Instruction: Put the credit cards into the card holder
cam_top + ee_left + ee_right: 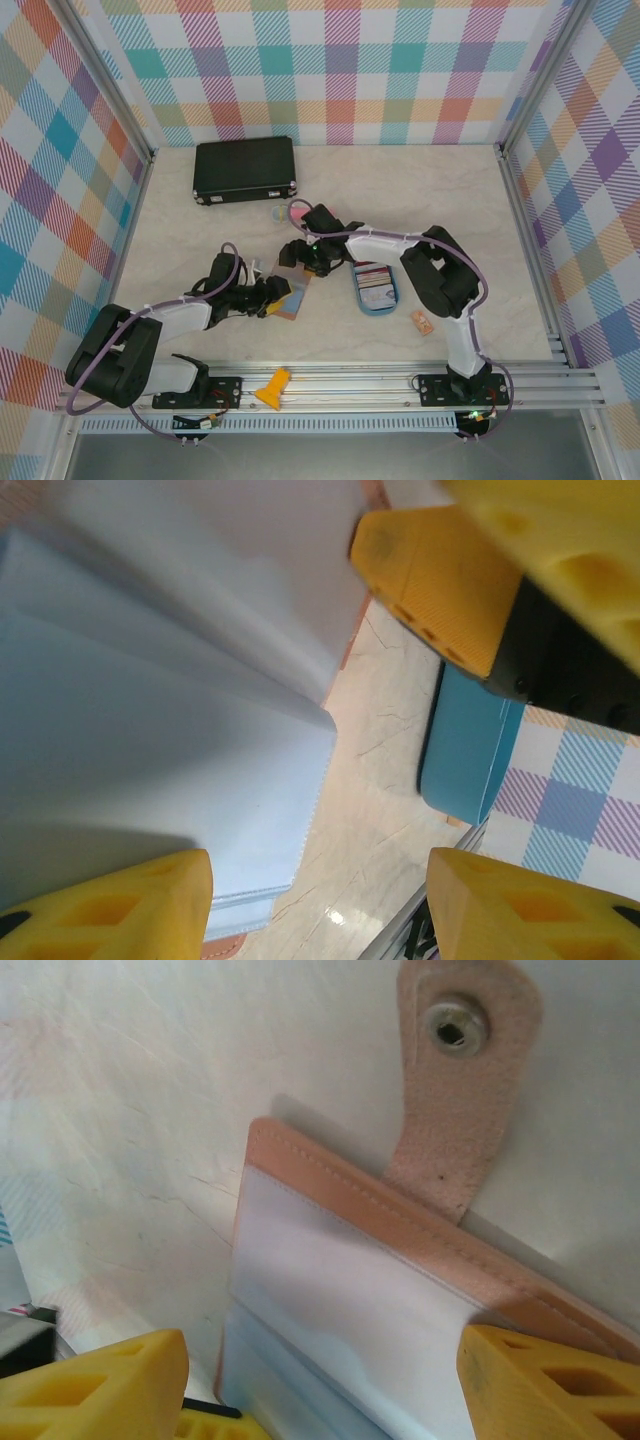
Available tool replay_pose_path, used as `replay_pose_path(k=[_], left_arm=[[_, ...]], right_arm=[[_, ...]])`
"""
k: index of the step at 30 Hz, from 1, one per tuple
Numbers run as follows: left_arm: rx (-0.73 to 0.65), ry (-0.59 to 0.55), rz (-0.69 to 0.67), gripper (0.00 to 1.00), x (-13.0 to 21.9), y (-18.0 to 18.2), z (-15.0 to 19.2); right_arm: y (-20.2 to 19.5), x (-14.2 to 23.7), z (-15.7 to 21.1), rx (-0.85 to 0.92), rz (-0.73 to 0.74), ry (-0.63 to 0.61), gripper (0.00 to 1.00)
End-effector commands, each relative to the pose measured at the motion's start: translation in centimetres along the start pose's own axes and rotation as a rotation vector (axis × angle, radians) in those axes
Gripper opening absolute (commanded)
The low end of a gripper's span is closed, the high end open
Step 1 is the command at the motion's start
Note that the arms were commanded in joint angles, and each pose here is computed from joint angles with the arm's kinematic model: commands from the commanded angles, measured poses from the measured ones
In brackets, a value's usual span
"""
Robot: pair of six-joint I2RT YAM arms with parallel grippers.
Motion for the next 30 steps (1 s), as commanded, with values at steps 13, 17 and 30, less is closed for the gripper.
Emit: replay_pose_path(k=[13,17,30], left_arm=[[-0.166,-0.074,-0.139,0.59,4.5,-1.7,-8.4],[-0.207,-0.116,-0.135,0.56,3.6,-2.2,-11.3],[-0.262,-0.027,-0.079,0.56,-2.2,-2.5,-13.3]], right_arm=[[0.5,7.4,3.8,0.300,0.042,-0.110,0.72],[0.6,6.7,6.8,0.444,-0.016,-0.056,0.71],[0.7,6.4,7.0,0.510,-0.017,-0.068,0.72]])
Point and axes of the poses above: each hand's point on the last joint's axis, 136 mm out from that joint toward the fingers, its own x axis back along the fingers, its own y axis along the line the jaws close on, z = x × y, the point moved 1 cm from there along x, back along the fingers, and after that the axes turned 13 degrees about -x, right-handed, at the moved point
